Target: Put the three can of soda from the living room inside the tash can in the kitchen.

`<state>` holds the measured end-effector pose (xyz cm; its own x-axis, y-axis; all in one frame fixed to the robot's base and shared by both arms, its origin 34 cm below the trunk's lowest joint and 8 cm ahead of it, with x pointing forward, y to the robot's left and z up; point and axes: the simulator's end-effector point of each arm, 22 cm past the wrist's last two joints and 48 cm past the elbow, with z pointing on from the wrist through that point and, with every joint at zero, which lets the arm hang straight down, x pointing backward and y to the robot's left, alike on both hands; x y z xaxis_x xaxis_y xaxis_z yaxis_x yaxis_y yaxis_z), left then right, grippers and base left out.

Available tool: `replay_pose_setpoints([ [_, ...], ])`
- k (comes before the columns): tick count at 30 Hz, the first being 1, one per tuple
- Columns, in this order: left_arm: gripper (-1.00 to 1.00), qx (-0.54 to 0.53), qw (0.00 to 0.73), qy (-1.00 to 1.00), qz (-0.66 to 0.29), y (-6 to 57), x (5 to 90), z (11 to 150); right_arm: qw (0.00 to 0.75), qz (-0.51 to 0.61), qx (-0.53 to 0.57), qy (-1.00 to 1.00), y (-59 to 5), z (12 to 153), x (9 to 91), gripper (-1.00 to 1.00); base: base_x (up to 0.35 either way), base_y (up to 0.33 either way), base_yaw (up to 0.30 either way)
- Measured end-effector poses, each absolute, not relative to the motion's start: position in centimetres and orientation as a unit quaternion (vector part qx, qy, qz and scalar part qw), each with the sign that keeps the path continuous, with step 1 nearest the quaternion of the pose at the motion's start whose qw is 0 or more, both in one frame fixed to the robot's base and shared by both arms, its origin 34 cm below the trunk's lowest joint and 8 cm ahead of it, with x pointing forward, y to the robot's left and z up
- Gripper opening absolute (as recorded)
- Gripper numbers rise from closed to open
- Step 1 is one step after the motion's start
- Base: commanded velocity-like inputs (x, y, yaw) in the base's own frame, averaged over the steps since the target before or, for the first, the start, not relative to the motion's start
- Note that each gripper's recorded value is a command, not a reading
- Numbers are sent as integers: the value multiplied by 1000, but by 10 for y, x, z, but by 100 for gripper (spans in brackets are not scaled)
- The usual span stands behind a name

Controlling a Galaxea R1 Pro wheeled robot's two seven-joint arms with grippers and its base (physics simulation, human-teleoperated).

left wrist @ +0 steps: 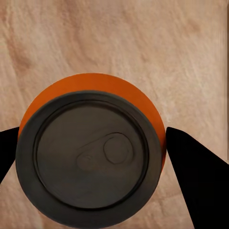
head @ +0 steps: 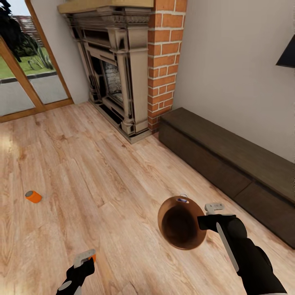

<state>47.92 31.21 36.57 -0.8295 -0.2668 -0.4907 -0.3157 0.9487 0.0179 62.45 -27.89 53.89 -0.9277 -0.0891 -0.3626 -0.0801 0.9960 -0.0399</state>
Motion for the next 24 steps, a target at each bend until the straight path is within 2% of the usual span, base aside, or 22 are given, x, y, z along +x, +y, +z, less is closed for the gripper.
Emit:
replay_pose_setpoints([
  [24,-100,-153,268,950,46,312,499,425,204,-13,-43,978,-279,604,637,-100,0,0,0],
])
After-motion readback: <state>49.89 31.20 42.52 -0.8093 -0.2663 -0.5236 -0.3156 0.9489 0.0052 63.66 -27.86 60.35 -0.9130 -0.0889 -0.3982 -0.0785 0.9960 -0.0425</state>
